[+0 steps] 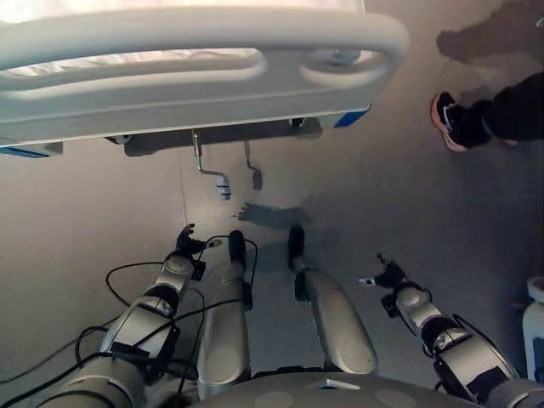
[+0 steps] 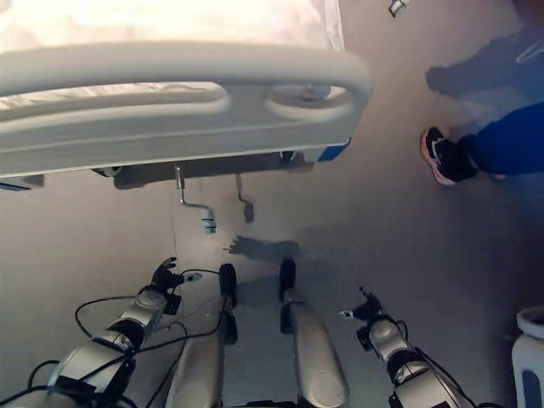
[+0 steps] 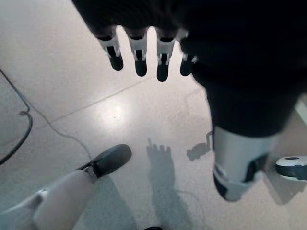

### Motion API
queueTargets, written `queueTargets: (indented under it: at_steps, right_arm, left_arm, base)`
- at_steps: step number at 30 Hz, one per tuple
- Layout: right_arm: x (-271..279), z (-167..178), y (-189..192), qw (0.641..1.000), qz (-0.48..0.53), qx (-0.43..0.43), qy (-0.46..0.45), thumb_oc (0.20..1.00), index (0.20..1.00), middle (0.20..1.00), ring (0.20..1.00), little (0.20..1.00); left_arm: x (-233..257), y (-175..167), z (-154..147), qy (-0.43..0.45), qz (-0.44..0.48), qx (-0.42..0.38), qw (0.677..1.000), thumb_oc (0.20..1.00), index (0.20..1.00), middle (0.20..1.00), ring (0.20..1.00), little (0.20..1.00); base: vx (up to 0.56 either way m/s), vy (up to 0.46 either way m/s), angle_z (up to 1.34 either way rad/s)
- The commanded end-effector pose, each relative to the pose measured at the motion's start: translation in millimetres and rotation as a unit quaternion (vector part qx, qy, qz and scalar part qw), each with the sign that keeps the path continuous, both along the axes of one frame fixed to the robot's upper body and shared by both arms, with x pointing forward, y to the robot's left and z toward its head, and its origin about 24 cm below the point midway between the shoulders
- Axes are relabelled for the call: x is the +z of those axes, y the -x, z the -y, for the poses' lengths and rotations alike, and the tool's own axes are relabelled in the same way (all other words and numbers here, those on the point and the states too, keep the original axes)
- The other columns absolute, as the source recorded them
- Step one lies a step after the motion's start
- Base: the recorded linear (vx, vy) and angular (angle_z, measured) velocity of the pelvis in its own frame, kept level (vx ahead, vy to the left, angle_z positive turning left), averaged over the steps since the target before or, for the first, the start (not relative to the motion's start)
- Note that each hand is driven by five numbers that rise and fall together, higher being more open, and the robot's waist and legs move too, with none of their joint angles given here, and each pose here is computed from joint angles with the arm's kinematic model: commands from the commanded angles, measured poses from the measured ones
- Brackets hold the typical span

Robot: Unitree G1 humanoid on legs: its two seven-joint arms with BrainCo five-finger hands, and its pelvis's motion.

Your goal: Raise the hospital bed

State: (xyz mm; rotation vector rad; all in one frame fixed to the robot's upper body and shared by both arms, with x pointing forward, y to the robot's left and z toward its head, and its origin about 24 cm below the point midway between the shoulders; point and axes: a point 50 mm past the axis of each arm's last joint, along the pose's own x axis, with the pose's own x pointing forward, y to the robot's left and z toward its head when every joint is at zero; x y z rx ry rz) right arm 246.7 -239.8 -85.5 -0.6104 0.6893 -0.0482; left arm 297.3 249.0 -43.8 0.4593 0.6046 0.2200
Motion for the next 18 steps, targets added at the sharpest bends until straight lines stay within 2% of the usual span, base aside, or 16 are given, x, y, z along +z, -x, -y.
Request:
queueTargets:
  at_steps: [1,6,18]
  right_arm:
    - [0.1,6.7,7.7,1.000,0.012,0.003,0.009,1.000,1.000,1.000,1.000,1.000]
    - [16.6,-1.4,-12.0,0.998,0.056,0.021,0.001,1.000,1.000,1.000,1.000,1.000]
    - [31.0,-6.1,-23.1,0.994,0.094,0.050,0.002,1.000,1.000,1.000,1.000,1.000]
  left_arm:
    - [1.9,2.4,-12.4,0.002,0.001,0.039,0.999,1.000,1.000,1.000,1.000,1.000]
    - [31.9,-19.1,-28.0,0.010,0.038,0.069,0.997,1.000,1.000,1.000,1.000,1.000]
    - [104.4,-60.5,-43.8,-0.010,0.135,0.077,0.988,1.000,1.000,1.000,1.000,1.000]
  base:
    - [-0.08,0.000,-0.02]
    - [-0.03,-0.009,0.00]
    - [-0.02,-0.020,0.02]
